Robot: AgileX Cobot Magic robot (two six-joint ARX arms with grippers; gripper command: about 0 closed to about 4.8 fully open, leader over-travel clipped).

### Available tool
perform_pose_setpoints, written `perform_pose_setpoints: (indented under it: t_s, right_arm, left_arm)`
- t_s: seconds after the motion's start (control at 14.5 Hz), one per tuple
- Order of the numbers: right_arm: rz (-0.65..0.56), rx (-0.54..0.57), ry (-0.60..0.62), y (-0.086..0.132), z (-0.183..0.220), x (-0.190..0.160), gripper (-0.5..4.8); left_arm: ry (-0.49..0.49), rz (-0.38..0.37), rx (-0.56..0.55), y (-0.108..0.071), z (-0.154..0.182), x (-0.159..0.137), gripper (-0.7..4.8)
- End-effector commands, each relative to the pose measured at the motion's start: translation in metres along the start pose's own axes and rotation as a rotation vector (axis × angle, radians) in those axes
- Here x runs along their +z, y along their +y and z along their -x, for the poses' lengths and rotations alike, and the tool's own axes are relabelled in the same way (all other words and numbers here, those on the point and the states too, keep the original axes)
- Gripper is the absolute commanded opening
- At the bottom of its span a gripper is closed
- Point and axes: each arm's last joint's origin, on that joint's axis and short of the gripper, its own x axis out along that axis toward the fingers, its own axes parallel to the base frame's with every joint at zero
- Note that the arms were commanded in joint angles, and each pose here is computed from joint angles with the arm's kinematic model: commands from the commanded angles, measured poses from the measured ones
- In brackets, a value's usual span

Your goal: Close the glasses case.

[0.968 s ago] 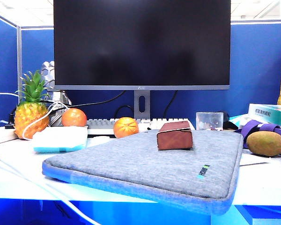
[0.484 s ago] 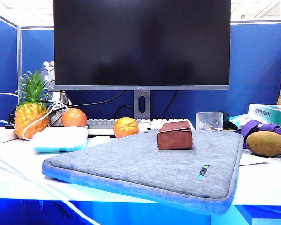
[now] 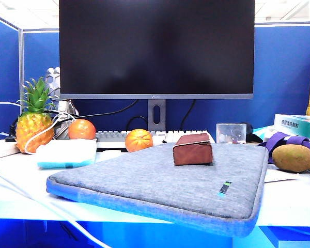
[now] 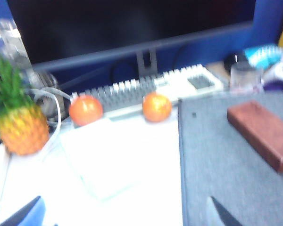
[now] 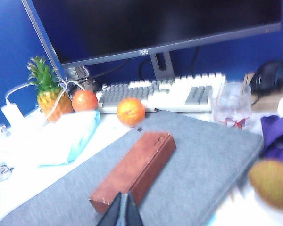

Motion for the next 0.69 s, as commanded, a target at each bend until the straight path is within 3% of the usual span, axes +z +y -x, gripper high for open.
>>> perform_pose_setpoints:
  t_s: [0.07, 0.69]
  right_arm:
    - [-0.011, -0.013, 0.043, -0.004, -0.002, -0.015, 0.00]
    - [-0.037, -0.050, 0.169, -0.009, -0.001, -0.030, -0.01]
  left_arm:
    - [0.022, -0.005, -0.001, 0.000, 0.000, -0.001, 4.53]
    - [0.029, 0.002, -0.007, 0.000, 0.000, -0.002, 4.53]
